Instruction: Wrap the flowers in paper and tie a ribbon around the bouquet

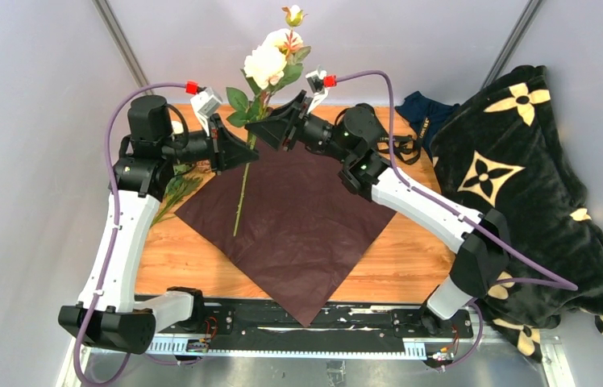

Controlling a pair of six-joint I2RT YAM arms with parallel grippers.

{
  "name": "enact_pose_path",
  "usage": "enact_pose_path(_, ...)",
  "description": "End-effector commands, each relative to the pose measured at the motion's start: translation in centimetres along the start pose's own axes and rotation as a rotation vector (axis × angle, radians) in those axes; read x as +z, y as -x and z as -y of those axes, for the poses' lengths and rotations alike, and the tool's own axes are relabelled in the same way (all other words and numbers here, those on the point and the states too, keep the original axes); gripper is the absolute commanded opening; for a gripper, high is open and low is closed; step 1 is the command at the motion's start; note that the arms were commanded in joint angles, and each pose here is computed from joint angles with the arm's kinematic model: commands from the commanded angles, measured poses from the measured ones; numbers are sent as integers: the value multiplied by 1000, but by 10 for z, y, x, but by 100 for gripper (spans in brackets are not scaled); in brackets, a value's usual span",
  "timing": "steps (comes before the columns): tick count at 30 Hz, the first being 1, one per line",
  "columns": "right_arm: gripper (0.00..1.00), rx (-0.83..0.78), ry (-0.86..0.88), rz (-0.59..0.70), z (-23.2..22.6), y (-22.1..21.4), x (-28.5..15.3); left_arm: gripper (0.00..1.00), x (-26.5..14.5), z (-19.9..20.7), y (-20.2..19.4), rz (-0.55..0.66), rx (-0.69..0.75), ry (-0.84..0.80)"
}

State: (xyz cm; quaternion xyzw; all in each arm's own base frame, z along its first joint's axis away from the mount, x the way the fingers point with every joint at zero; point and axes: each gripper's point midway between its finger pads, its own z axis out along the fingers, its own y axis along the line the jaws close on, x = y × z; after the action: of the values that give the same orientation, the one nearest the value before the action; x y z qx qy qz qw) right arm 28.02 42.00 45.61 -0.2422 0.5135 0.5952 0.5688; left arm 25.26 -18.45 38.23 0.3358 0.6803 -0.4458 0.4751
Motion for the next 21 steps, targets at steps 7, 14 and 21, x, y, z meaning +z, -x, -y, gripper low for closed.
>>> enact_pose_path(7, 0, 67, -352, -192, 80, -25, -19, 99, -6, -40, -37, -142, -79, 219)
enact_pose_path(14, 0, 125, -702, -721, 205, -101, -102, 100, -124, -174, -109, -382, -221, 811)
enact_pose_path(21, 0, 170, -855, -872, 275, -166, -116, 85, -232, -236, -200, -664, -284, 1195)
